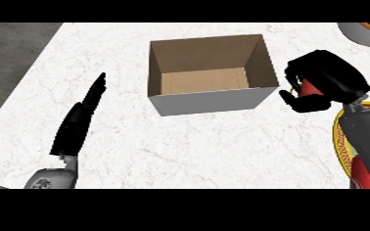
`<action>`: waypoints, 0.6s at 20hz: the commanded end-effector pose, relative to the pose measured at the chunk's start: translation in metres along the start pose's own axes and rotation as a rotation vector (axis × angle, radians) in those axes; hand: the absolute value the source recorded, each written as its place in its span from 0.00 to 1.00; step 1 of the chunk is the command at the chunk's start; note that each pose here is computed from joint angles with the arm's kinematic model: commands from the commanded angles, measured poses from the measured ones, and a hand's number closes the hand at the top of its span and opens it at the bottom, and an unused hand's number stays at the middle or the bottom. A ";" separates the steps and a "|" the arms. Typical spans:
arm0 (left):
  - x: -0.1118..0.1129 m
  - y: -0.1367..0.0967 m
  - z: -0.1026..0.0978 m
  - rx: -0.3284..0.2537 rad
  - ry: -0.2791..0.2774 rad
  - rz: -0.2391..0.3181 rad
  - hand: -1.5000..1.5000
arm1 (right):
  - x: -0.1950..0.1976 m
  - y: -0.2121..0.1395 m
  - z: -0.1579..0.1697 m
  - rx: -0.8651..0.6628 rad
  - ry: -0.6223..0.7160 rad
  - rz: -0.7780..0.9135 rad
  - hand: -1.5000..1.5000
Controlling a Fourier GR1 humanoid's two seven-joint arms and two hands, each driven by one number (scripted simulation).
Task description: Pick the bell pepper from the plate and place it in the cardboard box
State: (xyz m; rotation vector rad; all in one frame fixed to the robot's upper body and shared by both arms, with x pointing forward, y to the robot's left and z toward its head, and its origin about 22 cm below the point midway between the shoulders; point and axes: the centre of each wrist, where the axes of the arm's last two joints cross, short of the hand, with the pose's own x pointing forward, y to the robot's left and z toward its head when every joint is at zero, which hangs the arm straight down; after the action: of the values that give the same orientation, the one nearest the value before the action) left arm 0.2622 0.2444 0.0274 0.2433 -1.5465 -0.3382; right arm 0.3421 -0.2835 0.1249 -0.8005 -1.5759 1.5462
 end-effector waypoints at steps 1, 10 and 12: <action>0.007 -0.002 -0.006 -0.005 -0.008 -0.016 0.50 | -0.015 -0.039 -0.020 -0.010 -0.222 0.010 1.00; -0.008 0.004 0.000 0.034 0.042 -0.010 0.50 | -0.032 -0.072 -0.059 -0.094 -0.678 -0.454 1.00; -0.006 0.008 -0.006 0.045 0.052 -0.016 0.50 | -0.033 -0.087 -0.067 -0.101 -0.748 -0.505 1.00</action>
State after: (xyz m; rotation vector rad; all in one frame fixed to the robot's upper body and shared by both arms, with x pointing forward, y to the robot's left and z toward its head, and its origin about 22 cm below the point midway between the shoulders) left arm 0.2662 0.2492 0.0242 0.2764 -1.5163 -0.3188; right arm 0.4079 -0.2791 0.1858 -0.1190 -2.0619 1.4952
